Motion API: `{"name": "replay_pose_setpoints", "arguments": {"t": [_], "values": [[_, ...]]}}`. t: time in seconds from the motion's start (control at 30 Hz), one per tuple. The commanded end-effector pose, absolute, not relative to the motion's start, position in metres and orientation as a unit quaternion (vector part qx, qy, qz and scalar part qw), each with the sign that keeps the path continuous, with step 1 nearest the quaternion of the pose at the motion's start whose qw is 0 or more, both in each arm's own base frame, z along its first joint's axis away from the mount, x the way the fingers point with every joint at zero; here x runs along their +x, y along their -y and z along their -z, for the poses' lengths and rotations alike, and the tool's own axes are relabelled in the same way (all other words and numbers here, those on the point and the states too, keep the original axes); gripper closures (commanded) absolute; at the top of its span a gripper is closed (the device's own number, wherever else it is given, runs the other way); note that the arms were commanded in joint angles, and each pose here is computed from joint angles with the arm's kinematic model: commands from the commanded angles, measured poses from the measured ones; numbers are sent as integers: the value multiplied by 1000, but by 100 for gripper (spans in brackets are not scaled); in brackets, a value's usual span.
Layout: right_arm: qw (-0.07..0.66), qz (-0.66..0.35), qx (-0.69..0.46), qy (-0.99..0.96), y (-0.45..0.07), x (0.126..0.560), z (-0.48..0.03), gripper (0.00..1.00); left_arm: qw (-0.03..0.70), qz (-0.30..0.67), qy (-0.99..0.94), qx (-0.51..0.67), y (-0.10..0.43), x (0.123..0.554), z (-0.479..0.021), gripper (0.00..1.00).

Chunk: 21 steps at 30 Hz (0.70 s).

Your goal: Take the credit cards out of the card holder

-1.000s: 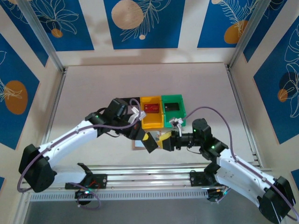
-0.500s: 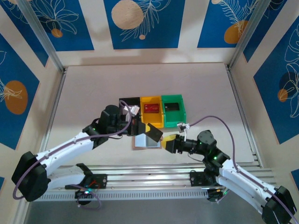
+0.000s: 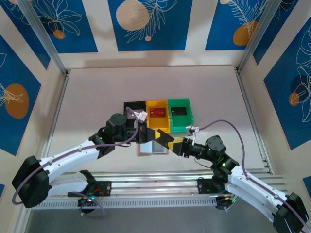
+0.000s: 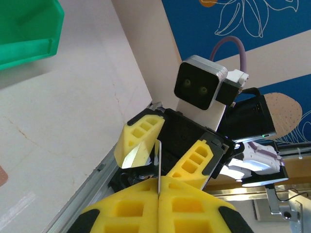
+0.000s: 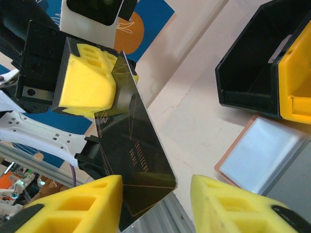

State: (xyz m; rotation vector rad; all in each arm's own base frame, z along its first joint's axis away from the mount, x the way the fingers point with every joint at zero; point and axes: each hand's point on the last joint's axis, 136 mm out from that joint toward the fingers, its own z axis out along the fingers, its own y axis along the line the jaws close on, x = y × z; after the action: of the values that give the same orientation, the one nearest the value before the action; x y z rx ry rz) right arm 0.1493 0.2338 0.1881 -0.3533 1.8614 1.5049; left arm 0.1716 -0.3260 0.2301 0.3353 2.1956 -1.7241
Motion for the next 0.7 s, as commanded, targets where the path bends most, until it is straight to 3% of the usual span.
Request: {"name": "replay_pose_setpoints", "arguments": {"t": [0.0,0.17,0.23,0.27,0.4,0.53,0.67], "values": [[376,-588,-141,-702,-235,152,-208,65,171,613,-762,123,330,170,-232,100],[377,-588,-149,-700,-236,151,-212,81,170,608,-766,124,330,170,-228,100],[377,-585,-151,-702,-236,151,-212,95,171,604,-768,126,330,170,-226,97],[376,-581,-148,-707,-235,152,-210,100,171,602,-770,127,329,170,-225,90],[375,-563,-135,-724,-233,158,-204,100,176,582,-781,143,327,170,-224,58],[370,-520,-122,-760,-225,167,-198,100,190,542,-802,167,314,176,-227,39],[366,-493,-111,-781,-214,175,-202,100,215,510,-816,168,288,197,-242,29]]}}
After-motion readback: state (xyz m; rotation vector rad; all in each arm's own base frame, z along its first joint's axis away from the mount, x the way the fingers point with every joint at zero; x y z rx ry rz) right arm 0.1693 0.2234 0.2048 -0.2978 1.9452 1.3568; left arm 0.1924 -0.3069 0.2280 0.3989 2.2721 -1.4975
